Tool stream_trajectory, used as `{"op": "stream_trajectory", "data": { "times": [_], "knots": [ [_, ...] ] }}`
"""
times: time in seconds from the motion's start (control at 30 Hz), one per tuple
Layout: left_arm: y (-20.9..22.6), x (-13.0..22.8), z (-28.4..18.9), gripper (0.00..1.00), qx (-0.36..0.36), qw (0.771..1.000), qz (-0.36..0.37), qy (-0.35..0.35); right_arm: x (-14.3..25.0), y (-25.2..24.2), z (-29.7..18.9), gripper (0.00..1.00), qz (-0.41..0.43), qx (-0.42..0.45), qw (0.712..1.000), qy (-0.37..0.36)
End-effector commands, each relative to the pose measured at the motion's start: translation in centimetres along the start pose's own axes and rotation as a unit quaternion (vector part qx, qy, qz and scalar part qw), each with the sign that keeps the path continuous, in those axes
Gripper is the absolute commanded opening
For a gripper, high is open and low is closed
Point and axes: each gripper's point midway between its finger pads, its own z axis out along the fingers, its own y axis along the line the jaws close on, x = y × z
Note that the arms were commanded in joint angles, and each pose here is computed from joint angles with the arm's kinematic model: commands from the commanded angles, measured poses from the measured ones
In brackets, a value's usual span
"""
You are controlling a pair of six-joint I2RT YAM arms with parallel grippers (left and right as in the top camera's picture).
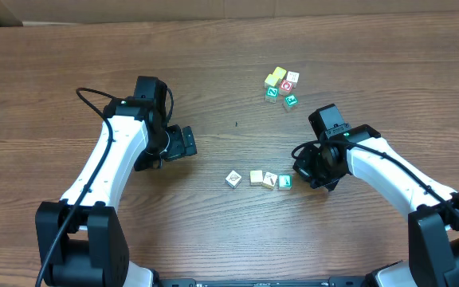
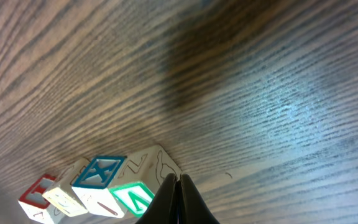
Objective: Flip 3 blocks
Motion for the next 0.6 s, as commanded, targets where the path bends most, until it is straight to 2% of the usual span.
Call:
{"op": "stream_trajectory", "data": {
  "times": [0.0,0.23,0.57],
  "knots": [
    [-0.2,-0.2,-0.5,1.0,0.005,1.0,0.003,-0.008,-0.4,-0.6,0.6,0.04,-0.002,0.012,1.0,-0.02],
    [-0.2,-0.2,-0.5,1.0,0.005,1.0,0.003,-0.008,-0.6,-1.3,1.4,0.04,0.062,0.013,0.997,-0.031],
    [-0.2,-0.2,-0.5,1.0,0.005,1.0,0.003,-0.008,1.5,0.2,1.9,0.04,0.032,-0.006,0.999,-0.001]
  ]
}}
